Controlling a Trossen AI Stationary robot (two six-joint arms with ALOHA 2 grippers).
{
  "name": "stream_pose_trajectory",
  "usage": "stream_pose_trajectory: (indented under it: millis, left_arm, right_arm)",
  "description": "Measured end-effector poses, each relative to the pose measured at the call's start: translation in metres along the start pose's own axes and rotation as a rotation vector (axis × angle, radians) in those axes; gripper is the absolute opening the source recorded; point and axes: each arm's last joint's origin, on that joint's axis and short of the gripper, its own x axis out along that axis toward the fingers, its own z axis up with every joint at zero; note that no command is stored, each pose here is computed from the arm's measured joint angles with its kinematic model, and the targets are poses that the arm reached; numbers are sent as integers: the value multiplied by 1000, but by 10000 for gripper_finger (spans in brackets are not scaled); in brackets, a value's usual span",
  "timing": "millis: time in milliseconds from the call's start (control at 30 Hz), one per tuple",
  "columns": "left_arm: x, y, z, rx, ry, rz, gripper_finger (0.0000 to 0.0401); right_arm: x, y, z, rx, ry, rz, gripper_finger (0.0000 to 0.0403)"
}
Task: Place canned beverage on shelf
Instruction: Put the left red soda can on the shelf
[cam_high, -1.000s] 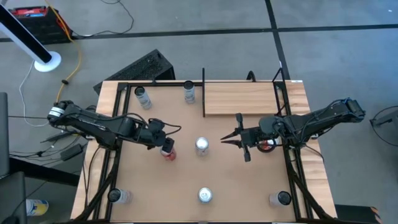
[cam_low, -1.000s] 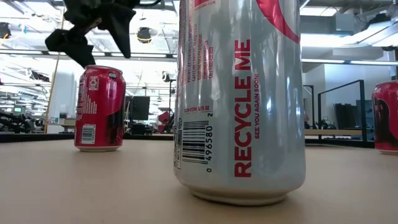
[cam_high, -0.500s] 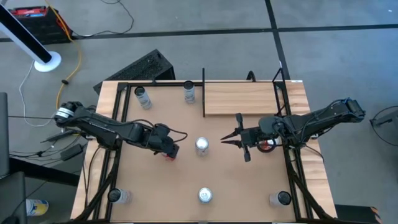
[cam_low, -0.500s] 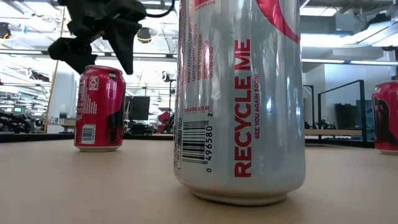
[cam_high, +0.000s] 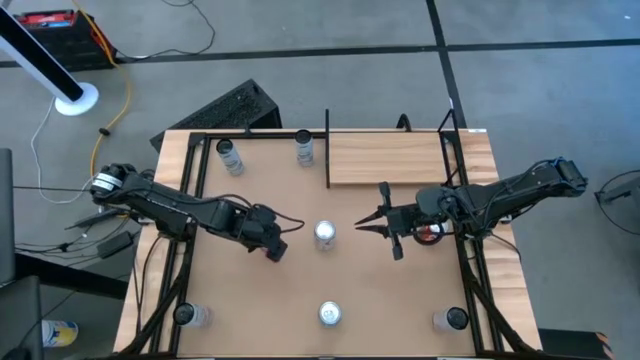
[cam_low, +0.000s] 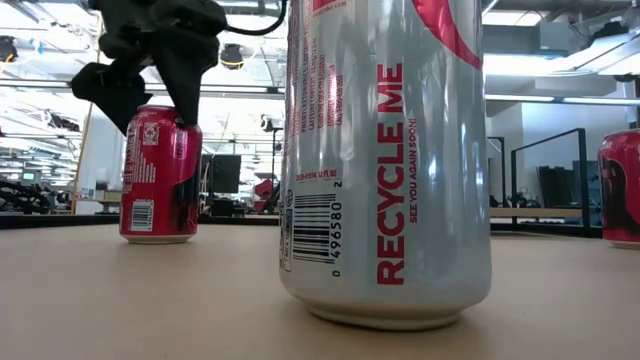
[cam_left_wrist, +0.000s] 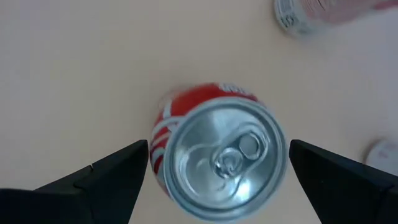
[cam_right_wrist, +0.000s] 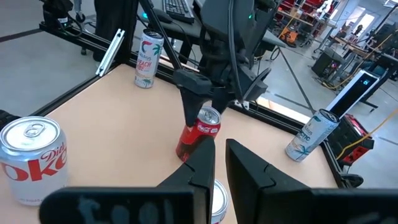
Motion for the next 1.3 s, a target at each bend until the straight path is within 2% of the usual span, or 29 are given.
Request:
stream_pose_trajectory:
  millis: [100, 300, 400, 633, 733, 800, 900, 1000, 1100, 1300]
  left_arm:
    - [0, 3, -1, 20, 19, 29, 373]
    - [0, 4, 1, 69, 53, 18, 369]
    - [1, 4, 2, 104, 64, 13, 349]
    - [0, 5, 3, 203, 82, -1, 266]
    - [0, 5, 3, 210, 75, 2, 264]
    - [0, 5, 3, 229, 72, 3, 278]
    - [0, 5, 3, 304, 82, 2, 310]
    - [0, 8, 2, 370, 100, 25, 320]
    - [0, 9, 2, 464, 107, 26, 310]
    - [0, 9, 1, 759, 128, -5, 267]
  right_arm:
    - [0, 0, 0, 0, 0, 0, 64]
    - [0, 0, 0, 0, 0, 0, 64]
    - [0, 0, 0, 0, 1, 0, 64]
    - [0, 0, 0, 2, 5, 1, 64]
    - [0, 0, -1, 1, 6, 2, 64]
    - [0, 0, -1, 1, 7, 2, 64]
    - [0, 0, -1, 3, 11, 3, 64]
    - [0, 1, -2, 4, 16, 5, 64]
    - [0, 1, -2, 4, 16, 5, 64]
    - [0, 0, -1, 5, 15, 5, 64]
